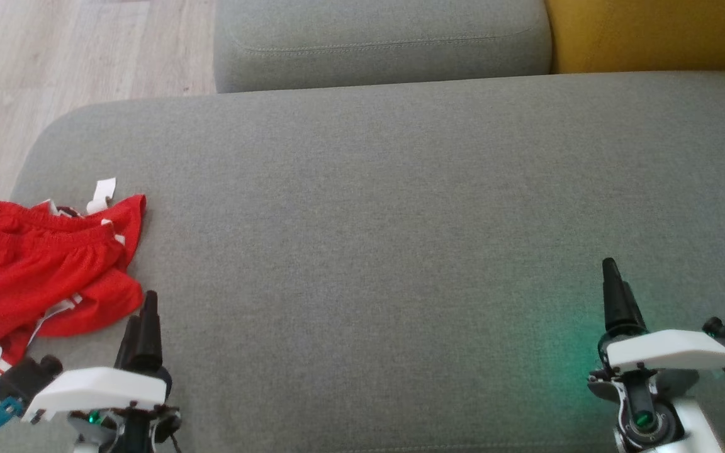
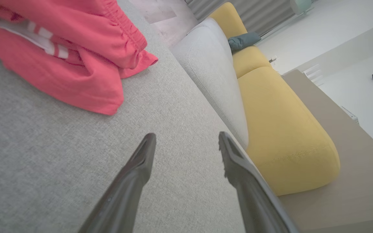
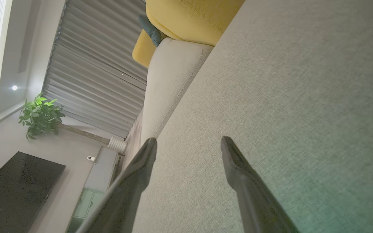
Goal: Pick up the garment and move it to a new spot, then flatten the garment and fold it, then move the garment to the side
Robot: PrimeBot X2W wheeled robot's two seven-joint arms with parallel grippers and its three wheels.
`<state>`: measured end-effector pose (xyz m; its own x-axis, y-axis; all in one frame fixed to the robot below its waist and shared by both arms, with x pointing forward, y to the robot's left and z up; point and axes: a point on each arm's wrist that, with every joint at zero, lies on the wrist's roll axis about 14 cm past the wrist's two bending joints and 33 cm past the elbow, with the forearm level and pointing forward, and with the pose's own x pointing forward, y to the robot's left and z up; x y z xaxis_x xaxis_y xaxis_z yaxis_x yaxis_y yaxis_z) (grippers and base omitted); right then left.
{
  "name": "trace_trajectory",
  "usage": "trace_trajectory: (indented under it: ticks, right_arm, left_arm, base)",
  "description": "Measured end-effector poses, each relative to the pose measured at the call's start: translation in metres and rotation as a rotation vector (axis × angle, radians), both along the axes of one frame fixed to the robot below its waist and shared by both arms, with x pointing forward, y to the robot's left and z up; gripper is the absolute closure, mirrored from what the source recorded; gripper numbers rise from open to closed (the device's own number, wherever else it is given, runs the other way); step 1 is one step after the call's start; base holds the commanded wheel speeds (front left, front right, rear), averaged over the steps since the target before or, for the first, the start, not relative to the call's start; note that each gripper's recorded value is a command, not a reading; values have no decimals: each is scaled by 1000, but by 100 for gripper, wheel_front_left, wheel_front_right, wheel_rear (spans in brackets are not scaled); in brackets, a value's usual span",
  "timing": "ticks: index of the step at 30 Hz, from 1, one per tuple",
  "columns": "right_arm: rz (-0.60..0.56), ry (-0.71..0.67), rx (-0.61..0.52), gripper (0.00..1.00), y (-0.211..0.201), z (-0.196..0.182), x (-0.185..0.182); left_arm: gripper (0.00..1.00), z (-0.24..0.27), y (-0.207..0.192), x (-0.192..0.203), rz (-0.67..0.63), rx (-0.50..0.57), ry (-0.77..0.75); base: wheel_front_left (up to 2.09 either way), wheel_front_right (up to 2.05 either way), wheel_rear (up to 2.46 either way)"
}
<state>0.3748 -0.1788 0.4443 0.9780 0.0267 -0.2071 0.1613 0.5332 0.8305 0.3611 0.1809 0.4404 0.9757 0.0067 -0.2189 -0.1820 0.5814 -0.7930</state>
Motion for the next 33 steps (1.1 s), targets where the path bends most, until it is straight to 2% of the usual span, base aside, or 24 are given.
trace_trajectory:
  ticks: [33]
  right_arm:
    - [82,-47,-448,0,-1,6,10]
  left_arm:
    - [0,5,2,5,-46,433,-7]
  base:
    - [0,0,0]
